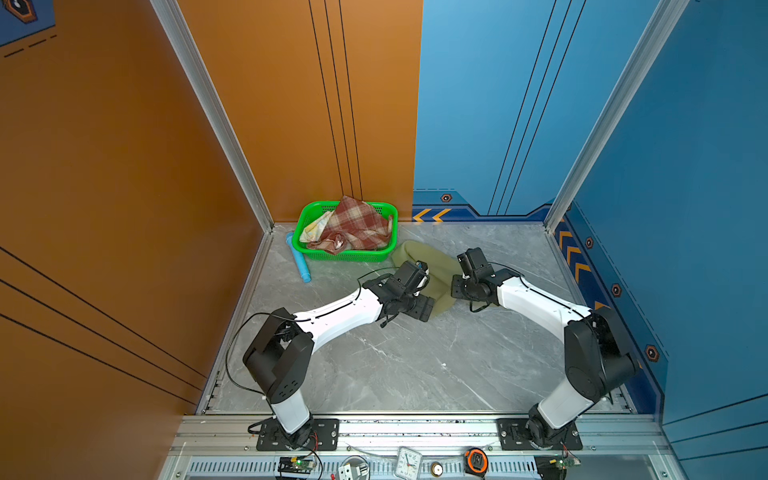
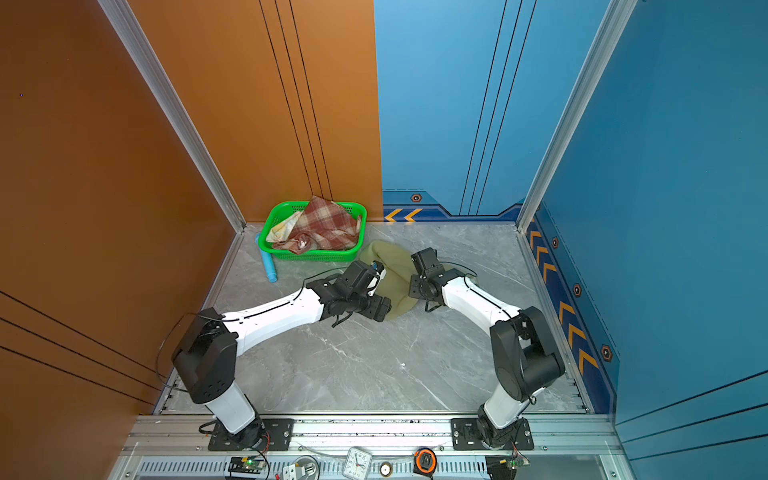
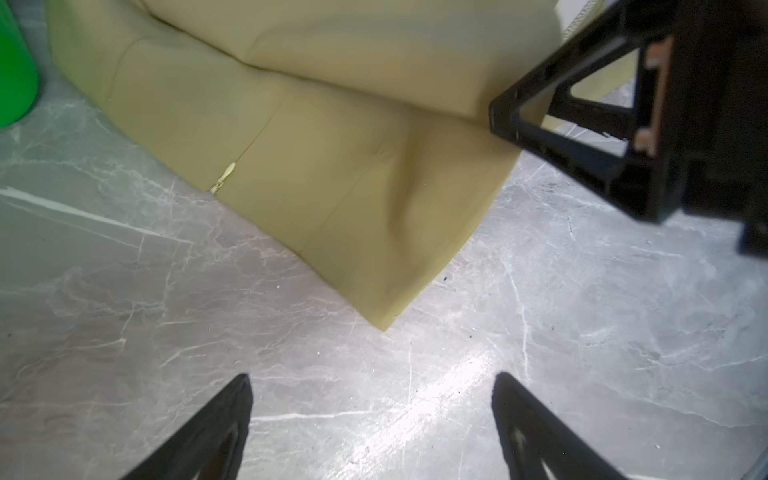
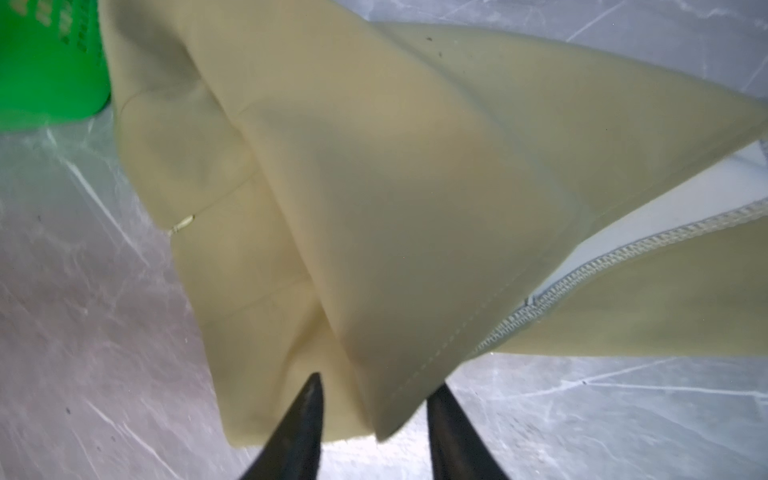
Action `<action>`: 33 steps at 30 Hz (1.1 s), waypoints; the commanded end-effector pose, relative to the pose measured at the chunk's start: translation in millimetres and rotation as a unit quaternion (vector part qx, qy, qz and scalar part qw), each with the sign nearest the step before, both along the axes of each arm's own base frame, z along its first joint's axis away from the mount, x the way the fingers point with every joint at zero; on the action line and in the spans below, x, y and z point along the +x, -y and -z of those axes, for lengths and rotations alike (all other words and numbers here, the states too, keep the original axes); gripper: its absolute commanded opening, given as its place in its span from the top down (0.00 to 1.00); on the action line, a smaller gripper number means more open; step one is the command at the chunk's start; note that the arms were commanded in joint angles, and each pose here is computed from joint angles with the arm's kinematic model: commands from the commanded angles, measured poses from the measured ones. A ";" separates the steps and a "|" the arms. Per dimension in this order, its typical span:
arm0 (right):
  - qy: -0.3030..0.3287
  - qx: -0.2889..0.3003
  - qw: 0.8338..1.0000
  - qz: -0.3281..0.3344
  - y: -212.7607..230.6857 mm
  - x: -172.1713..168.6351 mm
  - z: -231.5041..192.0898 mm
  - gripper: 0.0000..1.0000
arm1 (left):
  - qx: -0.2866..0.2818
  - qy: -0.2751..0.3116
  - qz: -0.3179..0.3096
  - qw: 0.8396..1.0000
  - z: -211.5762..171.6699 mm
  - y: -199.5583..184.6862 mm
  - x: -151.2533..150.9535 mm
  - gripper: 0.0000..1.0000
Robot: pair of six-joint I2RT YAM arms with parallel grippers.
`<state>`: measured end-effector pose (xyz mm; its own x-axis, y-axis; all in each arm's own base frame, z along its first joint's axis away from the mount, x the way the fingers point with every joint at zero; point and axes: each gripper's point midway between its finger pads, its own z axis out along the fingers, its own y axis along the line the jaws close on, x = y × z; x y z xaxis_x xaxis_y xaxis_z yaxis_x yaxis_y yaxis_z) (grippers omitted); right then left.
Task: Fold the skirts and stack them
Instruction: 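Lower the skirt onto the table and grasp its hem with the right gripper, then pull the skirt hem away from the left gripper with the right gripper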
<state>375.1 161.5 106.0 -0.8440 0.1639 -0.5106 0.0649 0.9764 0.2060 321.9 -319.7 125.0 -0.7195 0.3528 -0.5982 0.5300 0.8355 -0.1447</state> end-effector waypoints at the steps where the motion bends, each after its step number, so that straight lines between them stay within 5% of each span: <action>1: 0.000 -0.011 1.000 0.028 19.6 -4.9 -4.1 0.45 | 0.022 0.021 0.033 0.999 10.7 10.1 -3.5 0.09; 14: -0.026 0.025 0.999 0.038 17.4 16.8 18.5 0.39 | 0.090 0.002 0.093 0.992 75.8 29.5 -13.6 0.11; 17: -0.031 0.033 0.998 0.039 12.4 23.2 26.0 0.40 | 0.098 -0.001 0.090 0.991 85.1 32.5 -9.8 0.29; 19: -0.033 0.035 0.998 0.044 11.1 27.9 32.2 0.43 | 0.101 0.001 0.086 0.991 89.2 34.4 -6.2 0.50; 22: -0.030 0.032 0.998 0.046 8.7 38.7 36.2 0.54 | 0.106 -0.003 0.083 0.991 96.1 35.4 -2.4 0.96; 27: -0.005 0.028 0.998 0.062 16.4 56.5 26.2 0.85 | 0.107 -0.006 0.084 0.991 94.3 30.4 -5.5 1.00; 33: 0.021 0.021 0.997 0.068 29.2 67.9 6.8 0.89 | 0.114 -0.019 0.088 0.989 99.0 17.6 -20.0 1.00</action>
<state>426.7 139.6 73.1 -0.8358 0.2938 -0.4639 0.1934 0.9482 0.2521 312.9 -348.2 26.4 -0.6525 0.5815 -0.4859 0.6633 0.7483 0.0048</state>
